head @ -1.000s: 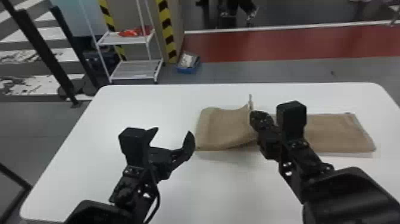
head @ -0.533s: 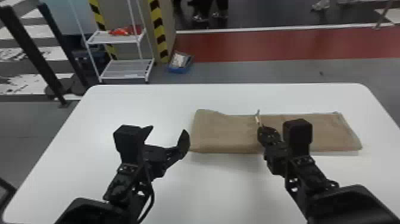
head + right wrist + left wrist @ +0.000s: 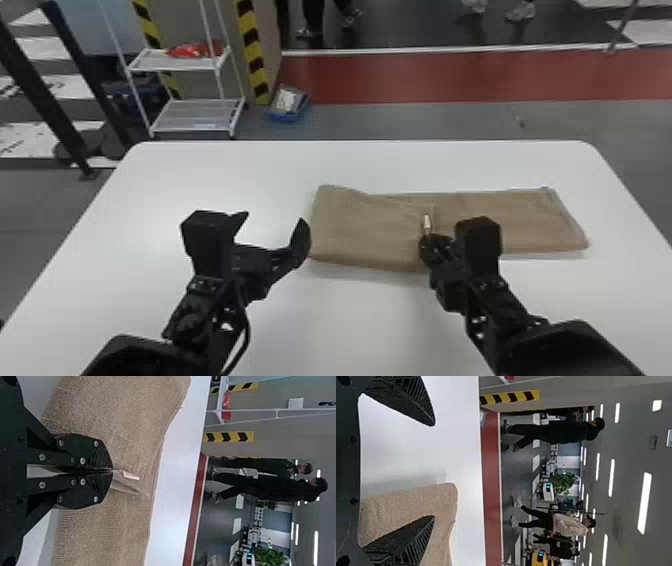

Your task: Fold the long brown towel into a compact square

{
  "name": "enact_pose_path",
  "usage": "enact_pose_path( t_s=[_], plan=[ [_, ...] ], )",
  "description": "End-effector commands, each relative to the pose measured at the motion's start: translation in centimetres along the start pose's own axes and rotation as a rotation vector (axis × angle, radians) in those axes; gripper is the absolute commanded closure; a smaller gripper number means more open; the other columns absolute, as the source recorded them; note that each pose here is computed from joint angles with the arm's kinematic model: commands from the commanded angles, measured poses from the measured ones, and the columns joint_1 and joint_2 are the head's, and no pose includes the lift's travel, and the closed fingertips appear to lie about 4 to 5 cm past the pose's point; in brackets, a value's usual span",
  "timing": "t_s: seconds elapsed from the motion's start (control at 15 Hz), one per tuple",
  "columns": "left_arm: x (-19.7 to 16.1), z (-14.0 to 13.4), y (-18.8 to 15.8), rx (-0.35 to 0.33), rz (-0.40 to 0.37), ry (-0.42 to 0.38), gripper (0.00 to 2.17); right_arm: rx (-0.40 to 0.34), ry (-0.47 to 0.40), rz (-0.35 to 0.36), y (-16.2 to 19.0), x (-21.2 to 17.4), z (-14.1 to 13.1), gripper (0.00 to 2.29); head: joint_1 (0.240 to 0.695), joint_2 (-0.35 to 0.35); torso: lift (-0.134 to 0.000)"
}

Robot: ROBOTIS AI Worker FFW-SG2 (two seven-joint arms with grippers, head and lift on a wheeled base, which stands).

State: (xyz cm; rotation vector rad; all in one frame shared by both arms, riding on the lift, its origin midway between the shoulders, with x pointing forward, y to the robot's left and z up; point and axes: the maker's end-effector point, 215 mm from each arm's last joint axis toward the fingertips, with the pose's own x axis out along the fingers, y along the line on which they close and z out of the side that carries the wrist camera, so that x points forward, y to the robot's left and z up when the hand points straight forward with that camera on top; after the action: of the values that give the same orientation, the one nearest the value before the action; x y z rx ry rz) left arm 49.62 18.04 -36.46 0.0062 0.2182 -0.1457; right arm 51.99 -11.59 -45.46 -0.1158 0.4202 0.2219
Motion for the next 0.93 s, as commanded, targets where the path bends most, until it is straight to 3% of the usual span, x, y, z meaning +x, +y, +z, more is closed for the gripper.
enact_pose_path(
  t_s=[0.0,0.07,0.13,0.73,0.87],
  plan=[
    [-0.1,0.0,-0.2,0.0,-0.003,0.001,0.04,0.003,-0.005,-0.008,-0.1,-0.3,0.1,0.52,0.695,0.071,-0.12],
    [-0.1,0.1,-0.1,0.001,-0.002,-0.002,0.04,0.008,-0.03,-0.018,-0.3,-0.4,0.9,0.18,0.695,0.069,-0.12],
    [-0.1,0.2,-0.2,0.001,-0.004,-0.004,0.04,0.014,-0.042,-0.02,-0.4,-0.4,1.4,0.09,0.695,0.067,-0.12],
    [-0.8,0.2,-0.4,0.003,-0.008,-0.003,0.04,0.007,0.053,-0.027,-1.1,1.7,0.4,0.22,0.695,0.06,-0.12],
    [-0.9,0.2,-0.4,0.003,-0.008,-0.005,0.04,0.006,0.07,-0.026,-1.1,1.9,0.1,0.39,0.695,0.059,-0.12]
  ],
)
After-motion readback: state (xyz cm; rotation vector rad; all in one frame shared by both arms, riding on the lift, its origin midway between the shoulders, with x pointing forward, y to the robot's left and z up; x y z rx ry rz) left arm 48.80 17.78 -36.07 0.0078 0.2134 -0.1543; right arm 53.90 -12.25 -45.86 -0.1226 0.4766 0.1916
